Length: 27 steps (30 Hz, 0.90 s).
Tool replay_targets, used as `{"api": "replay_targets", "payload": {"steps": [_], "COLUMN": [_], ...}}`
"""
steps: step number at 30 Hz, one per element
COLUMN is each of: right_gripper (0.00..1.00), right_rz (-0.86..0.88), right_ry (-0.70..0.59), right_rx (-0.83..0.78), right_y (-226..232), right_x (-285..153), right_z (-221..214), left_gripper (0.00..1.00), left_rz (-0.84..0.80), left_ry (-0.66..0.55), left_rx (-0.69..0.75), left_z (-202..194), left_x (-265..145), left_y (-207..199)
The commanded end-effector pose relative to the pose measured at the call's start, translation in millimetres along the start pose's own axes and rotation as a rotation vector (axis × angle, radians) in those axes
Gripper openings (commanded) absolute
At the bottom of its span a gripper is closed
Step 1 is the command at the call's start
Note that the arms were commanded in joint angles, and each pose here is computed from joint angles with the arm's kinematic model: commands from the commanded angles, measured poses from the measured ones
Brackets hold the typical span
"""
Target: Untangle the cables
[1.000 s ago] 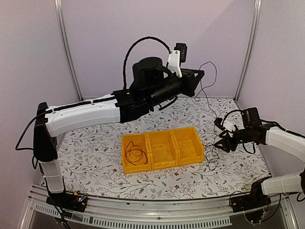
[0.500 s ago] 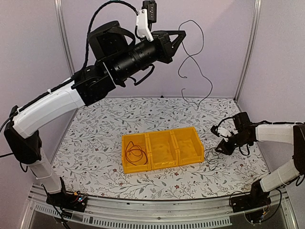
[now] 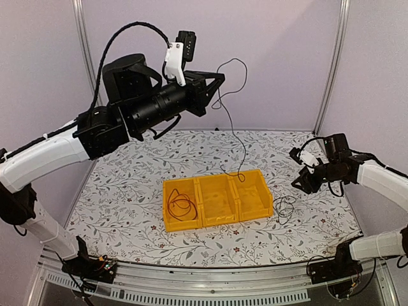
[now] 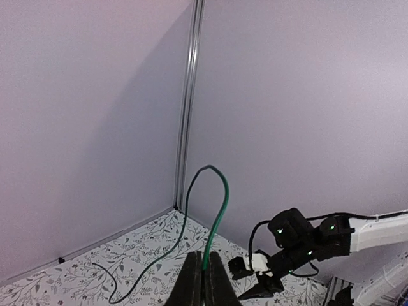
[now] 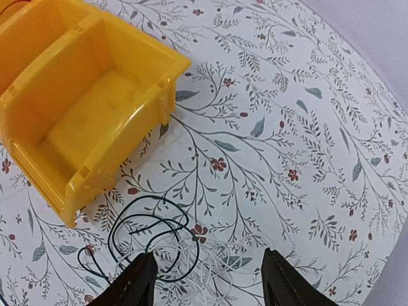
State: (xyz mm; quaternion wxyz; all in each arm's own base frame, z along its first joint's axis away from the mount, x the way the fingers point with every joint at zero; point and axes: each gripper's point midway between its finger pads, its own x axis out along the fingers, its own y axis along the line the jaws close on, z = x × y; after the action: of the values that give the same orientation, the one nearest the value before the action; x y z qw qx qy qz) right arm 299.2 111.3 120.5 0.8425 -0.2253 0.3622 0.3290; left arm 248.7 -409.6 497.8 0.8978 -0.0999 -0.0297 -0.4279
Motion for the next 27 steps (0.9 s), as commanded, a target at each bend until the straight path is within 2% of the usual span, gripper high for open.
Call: {"api": "replay_targets", "payload": {"steps": [1, 5, 10, 18, 27], "right_gripper": [0.64, 0.66, 0.67, 0.66, 0.66], "right_rz": [0.065, 0.082, 0.062, 0.000, -0.093], "right_ry": [-0.108, -0.158, -0.308, -0.317, -0.278], "right_rx": [-0.081, -0.129, -0.113, -0.031, -0.002], "right_y": [18.7, 25.6, 26.9, 21.5, 0.8], "right_x": [-52.2, -82.4, -100.2, -54.1, -42.8], "right_z": [34.1, 52.6, 78.3, 44.1, 39.1], "left_gripper": [0.00, 0.00, 0.00, 0.00, 0.00], "left_rz": [0.056, 0.058, 0.063, 0.088, 0.129], "left_ry": [0.071, 0.138, 0.241, 0.283, 0.377], "left_rx": [0.001, -0.011, -0.015, -0.020, -0.024], "left_z": [-31.2, -62.5, -101.8, -117.8, -166.7], "left_x": [-11.1, -13.9, -16.6, -19.4, -28.4], "left_y": [18.7, 23.5, 29.7, 45.1, 66.4]}}
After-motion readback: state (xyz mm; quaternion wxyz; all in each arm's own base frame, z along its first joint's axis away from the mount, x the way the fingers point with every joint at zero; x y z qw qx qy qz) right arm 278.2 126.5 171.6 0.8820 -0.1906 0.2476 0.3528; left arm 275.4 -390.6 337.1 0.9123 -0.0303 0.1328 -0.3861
